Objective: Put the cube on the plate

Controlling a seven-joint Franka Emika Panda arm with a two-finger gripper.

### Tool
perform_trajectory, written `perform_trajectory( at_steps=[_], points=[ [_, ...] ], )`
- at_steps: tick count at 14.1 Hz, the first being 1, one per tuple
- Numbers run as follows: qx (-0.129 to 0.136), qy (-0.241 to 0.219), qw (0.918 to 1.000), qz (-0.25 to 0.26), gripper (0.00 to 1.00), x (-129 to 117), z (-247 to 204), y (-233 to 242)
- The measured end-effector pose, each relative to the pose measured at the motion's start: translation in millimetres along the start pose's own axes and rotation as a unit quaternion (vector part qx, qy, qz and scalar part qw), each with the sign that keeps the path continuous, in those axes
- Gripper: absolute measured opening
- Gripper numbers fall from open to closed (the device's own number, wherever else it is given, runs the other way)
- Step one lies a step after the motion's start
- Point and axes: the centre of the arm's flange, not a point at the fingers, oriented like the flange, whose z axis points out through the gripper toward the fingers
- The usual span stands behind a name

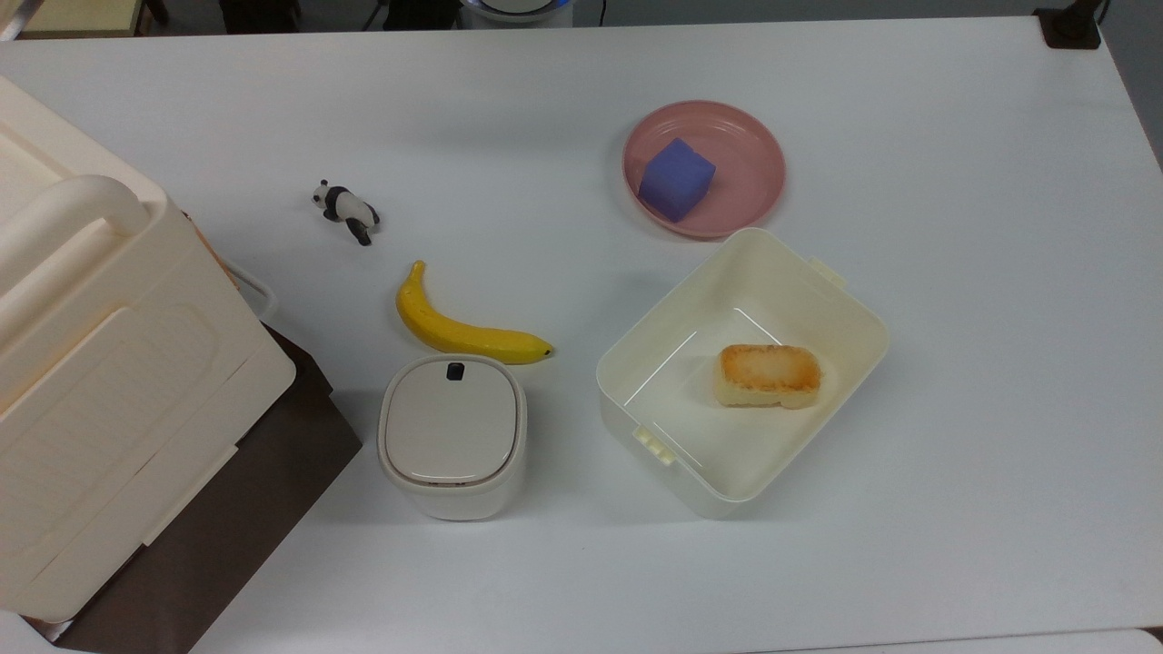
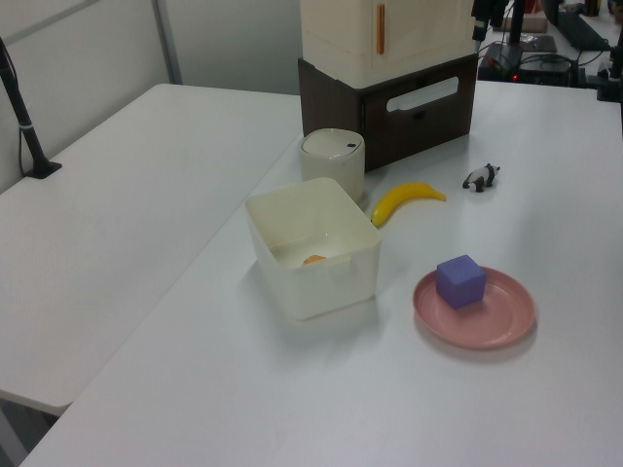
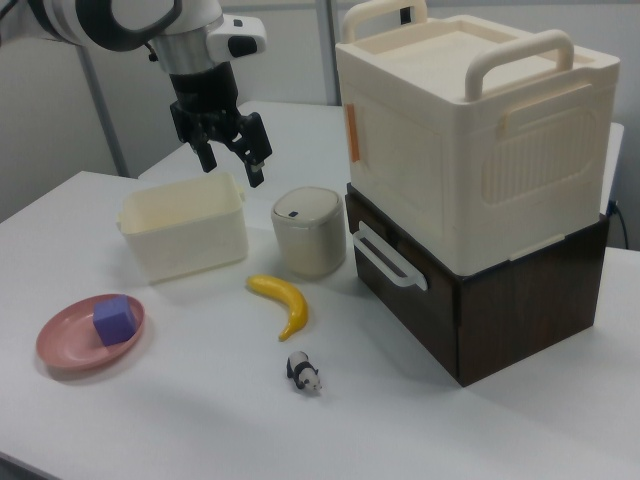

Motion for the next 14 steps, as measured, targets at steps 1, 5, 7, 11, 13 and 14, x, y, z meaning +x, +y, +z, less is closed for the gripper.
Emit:
perform_trajectory(
  at_steps=[1,5,7,11,13,14],
  points=[
    [0.0,0.0,1.0,0.0,1.0,0.0,0.1,0.0],
    [0.0,-0.002,1.0,-0.004,1.0,0.2,1.5,-2.8],
    [0.001,-0.006,1.0,-0.008,1.0,0.7,5.6,-7.5],
    [0.002,-0.017,0.9998,-0.013,1.0,1.7,16.9,-13.6],
    [0.002,-0.018,0.9998,-0.013,1.0,1.9,18.0,-13.5],
    [0.001,-0.019,0.9997,-0.014,1.0,2.6,19.6,-14.4]
  ],
)
